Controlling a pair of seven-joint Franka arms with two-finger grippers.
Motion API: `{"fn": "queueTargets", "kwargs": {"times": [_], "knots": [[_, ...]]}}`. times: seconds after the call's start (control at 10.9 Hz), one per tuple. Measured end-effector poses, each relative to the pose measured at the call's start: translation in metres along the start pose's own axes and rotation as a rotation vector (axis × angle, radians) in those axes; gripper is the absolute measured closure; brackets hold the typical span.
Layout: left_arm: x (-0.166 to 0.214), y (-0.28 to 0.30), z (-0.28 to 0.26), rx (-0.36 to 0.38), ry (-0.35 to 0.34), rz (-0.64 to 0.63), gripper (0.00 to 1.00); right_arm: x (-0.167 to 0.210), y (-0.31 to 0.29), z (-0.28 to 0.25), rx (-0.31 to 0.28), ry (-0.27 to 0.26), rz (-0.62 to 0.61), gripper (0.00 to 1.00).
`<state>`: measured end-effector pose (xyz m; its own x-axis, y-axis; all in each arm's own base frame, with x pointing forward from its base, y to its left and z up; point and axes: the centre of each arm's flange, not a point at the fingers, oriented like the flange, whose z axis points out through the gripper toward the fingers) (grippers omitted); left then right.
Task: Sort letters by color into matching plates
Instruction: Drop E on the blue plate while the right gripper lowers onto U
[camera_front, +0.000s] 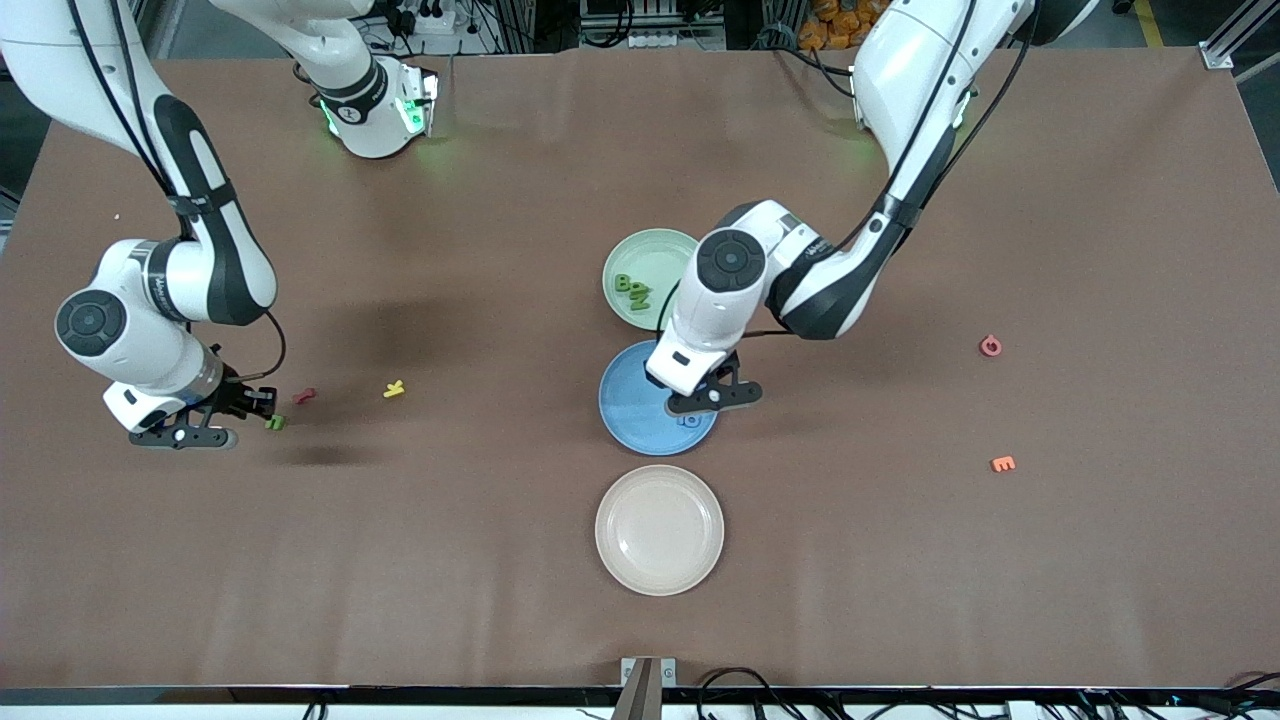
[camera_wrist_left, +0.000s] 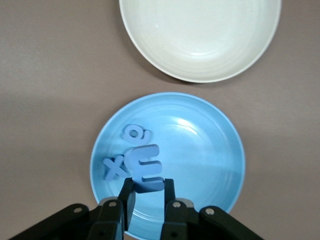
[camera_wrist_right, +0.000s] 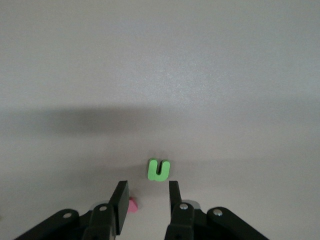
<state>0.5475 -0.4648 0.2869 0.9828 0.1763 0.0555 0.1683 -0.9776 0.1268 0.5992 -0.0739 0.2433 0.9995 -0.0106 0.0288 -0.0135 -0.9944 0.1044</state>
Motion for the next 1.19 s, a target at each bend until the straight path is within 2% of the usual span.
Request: {"fn": "queueTargets", "kwargs": {"times": [0.18, 0.46, 0.64, 0.73, 1.01, 1.19], "knots": [[-0.007, 0.008, -0.004, -0.006, 0.004, 0.011, 0.69, -0.001, 0.001, 0.014, 0.001, -0.001, 0.002, 0.59], [0.002, 0.003, -0.007, -0.004, 0.018, 0.013, 0.32, 0.000, 0.000, 0.027, 0.002, 0.013, 0.001, 0.59], [0.030, -0.016, -0.023, -0.006, 0.045, 0.026, 0.07, -0.001, 0.001, 0.038, 0.003, 0.010, 0.005, 0.59], [0.051, -0.038, -0.034, 0.018, 0.044, 0.032, 0.00, -0.002, 0.004, 0.044, 0.002, 0.015, 0.009, 0.59], [0.124, -0.136, -0.078, 0.091, 0.017, 0.085, 0.00, -0.003, 0.010, 0.051, 0.002, 0.015, 0.019, 0.59], [0.155, -0.198, -0.101, 0.115, -0.023, 0.117, 0.00, -0.004, 0.011, 0.055, 0.002, 0.013, 0.021, 0.60]]}}
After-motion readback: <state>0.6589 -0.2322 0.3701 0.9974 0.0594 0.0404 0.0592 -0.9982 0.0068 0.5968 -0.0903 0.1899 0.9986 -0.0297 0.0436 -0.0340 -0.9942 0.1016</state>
